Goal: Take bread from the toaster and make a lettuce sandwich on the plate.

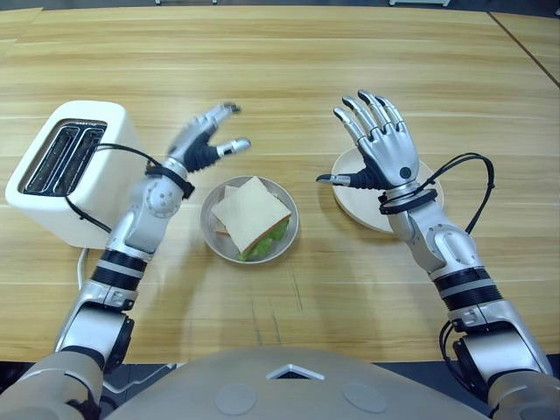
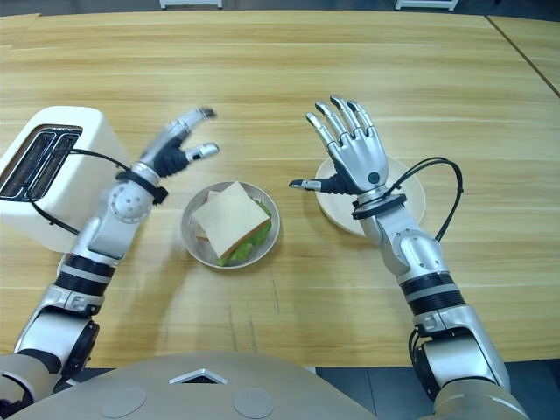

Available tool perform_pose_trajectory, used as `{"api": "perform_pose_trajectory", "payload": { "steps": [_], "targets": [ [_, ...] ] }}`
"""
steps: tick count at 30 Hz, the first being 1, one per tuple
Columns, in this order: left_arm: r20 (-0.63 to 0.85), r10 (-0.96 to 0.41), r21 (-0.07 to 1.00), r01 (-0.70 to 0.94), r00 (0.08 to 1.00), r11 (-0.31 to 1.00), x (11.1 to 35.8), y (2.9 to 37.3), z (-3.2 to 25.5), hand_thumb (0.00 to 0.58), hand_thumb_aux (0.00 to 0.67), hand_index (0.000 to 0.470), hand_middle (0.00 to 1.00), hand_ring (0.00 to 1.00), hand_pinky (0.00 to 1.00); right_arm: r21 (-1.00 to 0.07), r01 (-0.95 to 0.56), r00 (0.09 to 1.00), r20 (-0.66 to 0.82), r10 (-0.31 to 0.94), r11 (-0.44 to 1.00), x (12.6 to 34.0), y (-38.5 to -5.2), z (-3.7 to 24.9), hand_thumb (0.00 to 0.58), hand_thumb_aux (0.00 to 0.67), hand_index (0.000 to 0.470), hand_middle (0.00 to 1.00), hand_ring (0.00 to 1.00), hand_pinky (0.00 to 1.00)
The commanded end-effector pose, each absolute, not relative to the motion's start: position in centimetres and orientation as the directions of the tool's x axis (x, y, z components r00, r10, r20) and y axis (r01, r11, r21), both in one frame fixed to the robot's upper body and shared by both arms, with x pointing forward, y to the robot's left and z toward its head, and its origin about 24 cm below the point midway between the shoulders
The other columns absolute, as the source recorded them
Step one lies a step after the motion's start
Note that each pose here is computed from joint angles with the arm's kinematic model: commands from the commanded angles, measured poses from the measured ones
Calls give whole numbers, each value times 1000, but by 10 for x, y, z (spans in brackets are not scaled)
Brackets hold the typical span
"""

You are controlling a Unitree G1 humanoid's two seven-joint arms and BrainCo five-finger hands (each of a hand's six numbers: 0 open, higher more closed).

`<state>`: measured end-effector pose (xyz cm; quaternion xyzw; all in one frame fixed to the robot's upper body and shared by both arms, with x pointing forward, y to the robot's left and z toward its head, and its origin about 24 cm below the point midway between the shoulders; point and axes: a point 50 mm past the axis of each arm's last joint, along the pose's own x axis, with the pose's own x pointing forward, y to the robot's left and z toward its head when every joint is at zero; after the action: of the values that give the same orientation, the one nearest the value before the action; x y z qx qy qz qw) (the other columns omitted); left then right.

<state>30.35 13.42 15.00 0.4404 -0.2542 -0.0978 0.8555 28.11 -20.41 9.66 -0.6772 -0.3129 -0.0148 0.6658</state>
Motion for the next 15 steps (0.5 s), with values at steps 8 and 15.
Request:
{"api": "perform_pose_trajectory", "payload": {
  "steps": [8,15],
  "targets": [
    [207,-619,716,314,758,623,194,185,168,580,670,470,1000,1000,1000,-951,-81,743,142,654,299,243,-168,77,580,670,470,1000,1000,1000],
    [-335,-764,487,796,551,360,136,213,96,580,670,470,1000,1000,1000,-788,-522,621,-88,779,327,205,-172,78,580,670,470,1000,1000,1000]
  ]
}}
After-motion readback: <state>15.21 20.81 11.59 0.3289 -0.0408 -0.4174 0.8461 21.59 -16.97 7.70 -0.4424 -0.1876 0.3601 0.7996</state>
